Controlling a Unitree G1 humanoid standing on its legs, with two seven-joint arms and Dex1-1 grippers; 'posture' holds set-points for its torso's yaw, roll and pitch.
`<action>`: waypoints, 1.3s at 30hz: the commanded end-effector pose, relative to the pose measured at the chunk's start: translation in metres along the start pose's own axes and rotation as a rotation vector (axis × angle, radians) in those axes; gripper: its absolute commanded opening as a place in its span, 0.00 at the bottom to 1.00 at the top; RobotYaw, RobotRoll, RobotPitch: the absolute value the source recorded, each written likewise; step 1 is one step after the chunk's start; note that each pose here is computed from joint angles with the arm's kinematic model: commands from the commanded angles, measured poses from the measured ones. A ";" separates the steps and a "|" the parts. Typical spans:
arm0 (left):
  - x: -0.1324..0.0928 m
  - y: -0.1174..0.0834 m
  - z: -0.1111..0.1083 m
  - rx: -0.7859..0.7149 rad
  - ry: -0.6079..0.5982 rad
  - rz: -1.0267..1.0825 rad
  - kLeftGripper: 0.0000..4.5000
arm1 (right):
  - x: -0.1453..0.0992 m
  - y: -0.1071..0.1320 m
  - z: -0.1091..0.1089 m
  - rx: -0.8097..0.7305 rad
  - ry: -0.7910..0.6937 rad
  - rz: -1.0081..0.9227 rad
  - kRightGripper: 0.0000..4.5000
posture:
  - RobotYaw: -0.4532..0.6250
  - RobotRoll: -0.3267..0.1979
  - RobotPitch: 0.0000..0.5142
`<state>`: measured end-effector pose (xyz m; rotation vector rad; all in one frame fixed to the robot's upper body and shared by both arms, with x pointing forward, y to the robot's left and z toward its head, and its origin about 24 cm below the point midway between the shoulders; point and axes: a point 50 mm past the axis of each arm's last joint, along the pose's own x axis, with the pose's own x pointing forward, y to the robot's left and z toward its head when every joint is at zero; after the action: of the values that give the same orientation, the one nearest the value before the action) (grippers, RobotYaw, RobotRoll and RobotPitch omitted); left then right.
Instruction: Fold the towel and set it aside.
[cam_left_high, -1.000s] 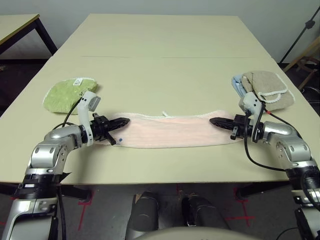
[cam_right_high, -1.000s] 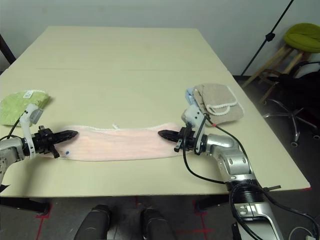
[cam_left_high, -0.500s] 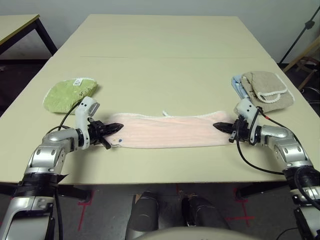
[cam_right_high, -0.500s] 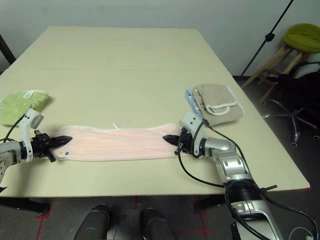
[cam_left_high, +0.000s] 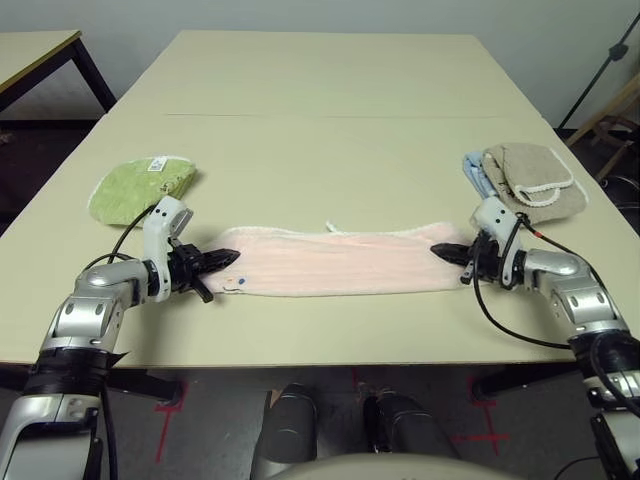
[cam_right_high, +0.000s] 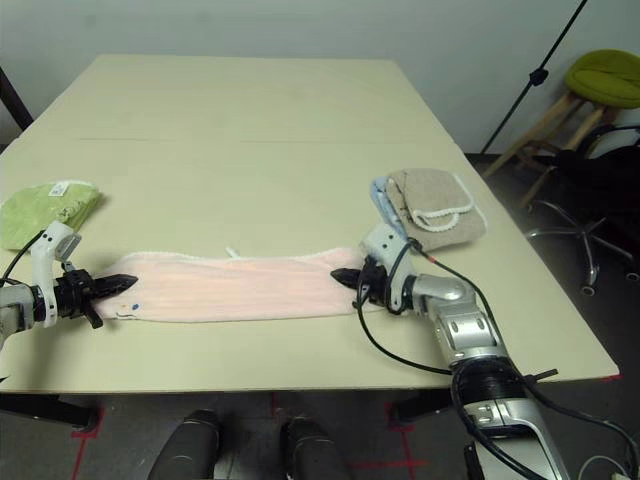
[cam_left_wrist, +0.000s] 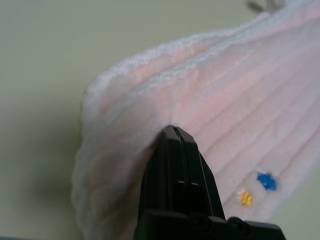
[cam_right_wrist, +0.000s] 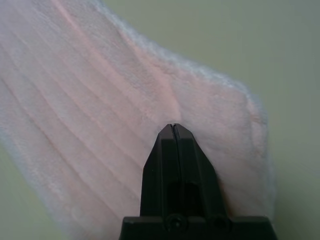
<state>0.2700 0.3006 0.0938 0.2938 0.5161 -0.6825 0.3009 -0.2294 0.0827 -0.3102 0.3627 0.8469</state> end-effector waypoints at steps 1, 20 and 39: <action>0.000 0.002 -0.017 -0.033 0.081 0.009 0.00 | -0.009 -0.007 -0.006 0.041 0.024 -0.033 0.01 | 0.57 0.62 0.26; -0.032 -0.001 0.075 -0.051 -0.314 -0.089 0.93 | -0.105 -0.005 0.011 0.800 -0.054 0.090 0.95 | 0.57 0.62 0.29; -0.041 -0.013 0.076 0.229 -0.427 -0.161 1.00 | -0.117 0.034 -0.019 1.141 0.047 0.038 1.00 | 0.58 0.62 0.30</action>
<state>0.2637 0.2780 0.1833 0.2680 0.0501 -0.9442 0.2064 -0.2941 0.1147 0.7222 0.8072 0.5803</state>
